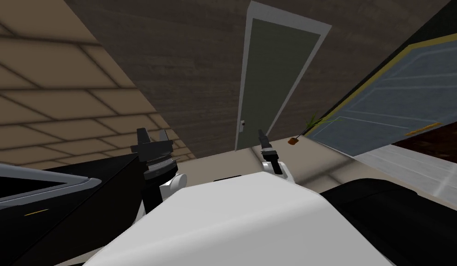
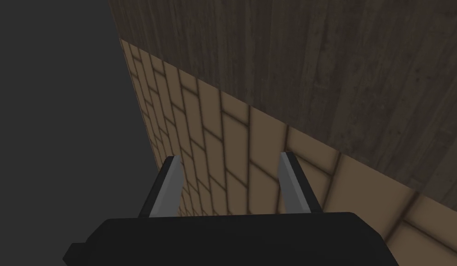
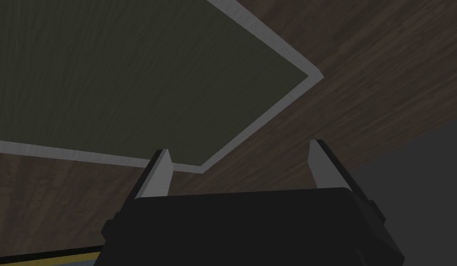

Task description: Pull the door open

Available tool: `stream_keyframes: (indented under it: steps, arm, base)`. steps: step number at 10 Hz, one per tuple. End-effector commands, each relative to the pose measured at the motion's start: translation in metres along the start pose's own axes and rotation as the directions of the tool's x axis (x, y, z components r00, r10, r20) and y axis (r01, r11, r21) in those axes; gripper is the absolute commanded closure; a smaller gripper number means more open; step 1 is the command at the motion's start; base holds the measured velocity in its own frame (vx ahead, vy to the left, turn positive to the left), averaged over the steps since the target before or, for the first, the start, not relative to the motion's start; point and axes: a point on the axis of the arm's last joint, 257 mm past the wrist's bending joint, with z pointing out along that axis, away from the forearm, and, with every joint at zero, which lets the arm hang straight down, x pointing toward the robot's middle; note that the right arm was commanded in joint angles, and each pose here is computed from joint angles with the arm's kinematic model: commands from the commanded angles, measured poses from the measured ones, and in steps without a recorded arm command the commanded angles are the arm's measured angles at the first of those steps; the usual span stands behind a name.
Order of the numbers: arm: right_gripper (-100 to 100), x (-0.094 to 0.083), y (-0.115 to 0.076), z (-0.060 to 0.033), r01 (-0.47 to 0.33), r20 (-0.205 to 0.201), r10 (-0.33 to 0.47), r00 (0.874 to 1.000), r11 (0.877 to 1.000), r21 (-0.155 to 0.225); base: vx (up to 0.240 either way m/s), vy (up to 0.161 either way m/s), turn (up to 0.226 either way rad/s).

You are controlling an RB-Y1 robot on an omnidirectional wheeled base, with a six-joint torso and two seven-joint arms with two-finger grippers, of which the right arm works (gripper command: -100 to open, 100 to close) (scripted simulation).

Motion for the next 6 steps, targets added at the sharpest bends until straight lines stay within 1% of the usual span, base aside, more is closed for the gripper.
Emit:
stream_keyframes:
  steps: [1,3,4,6]
  arm:
    - [-100,0.001,-0.014,-0.0033,0.067,-0.010,-0.066,0.998,0.997,0.026]
    - [-100,0.002,-0.033,-0.0069,0.145,-0.025,-0.144,0.989,0.988,0.058]
    - [-100,0.002,-0.042,-0.0090,0.183,-0.034,-0.181,0.983,0.980,0.073]
    - [-100,0.003,-0.060,-0.0138,0.258,-0.055,-0.254,0.966,0.961,0.103]
  base:
    - [0.082,-0.064,0.182]
    - [0.088,-0.065,0.167]
    - [0.079,-0.072,0.175]
    - [0.080,-0.075,0.177]
